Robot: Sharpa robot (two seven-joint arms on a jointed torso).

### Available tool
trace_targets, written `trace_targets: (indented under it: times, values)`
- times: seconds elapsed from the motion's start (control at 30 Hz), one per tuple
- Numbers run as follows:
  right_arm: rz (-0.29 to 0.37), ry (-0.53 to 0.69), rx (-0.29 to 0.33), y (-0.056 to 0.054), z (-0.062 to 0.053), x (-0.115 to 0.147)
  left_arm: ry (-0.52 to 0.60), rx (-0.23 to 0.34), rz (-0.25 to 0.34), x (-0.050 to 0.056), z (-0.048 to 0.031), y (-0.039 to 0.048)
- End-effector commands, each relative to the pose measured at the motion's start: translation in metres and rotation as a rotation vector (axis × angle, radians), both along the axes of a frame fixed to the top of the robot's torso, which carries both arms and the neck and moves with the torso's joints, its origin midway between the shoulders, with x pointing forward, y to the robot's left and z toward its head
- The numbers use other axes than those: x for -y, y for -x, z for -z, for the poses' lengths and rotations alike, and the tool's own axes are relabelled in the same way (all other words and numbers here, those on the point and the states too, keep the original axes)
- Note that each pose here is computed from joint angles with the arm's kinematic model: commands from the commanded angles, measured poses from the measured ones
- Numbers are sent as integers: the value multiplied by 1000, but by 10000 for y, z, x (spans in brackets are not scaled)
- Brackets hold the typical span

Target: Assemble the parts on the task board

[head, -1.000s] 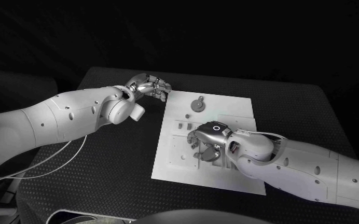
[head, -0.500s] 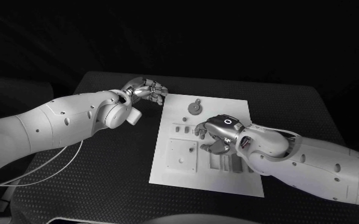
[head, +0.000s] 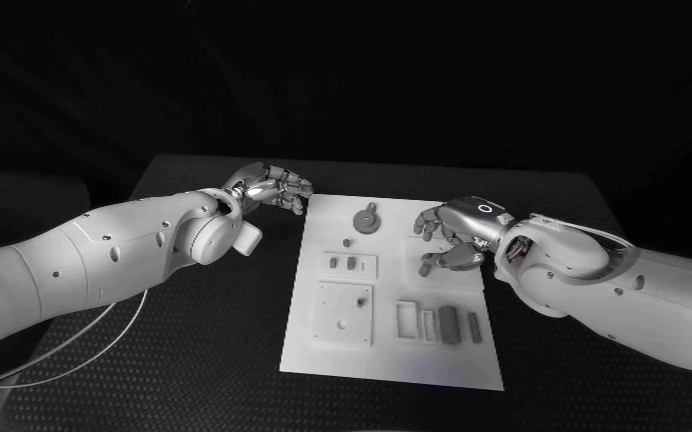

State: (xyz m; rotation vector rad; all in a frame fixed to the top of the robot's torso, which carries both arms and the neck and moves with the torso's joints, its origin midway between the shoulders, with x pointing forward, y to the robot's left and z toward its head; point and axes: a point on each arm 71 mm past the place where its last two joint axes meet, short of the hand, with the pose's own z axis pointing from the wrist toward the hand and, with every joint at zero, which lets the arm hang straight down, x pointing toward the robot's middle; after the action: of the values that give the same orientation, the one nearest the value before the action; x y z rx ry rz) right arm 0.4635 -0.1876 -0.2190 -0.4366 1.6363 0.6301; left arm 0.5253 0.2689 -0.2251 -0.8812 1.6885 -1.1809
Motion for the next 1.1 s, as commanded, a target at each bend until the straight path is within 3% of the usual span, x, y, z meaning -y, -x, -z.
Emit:
trace_targets:
  times: [0.03, 0.27, 0.43, 0.73, 1.1]
  values:
    - [-6, 59, -53, 3, 60, 21, 11, 18, 5, 12, -21, -9]
    - [-4, 87, -82, -33, 114, 19, 10, 16, 6, 14, -17, -18]
    - [-8, 116, -112, -17, 219, 16, 9, 15, 4, 1, -15, -20]
    - [-18, 144, -99, -18, 344, -9, 9, 13, 4, -12, -14, -18]
    - [-47, 126, -95, 15, 396, -120, 9, 10, 8, -9, -12, -18]
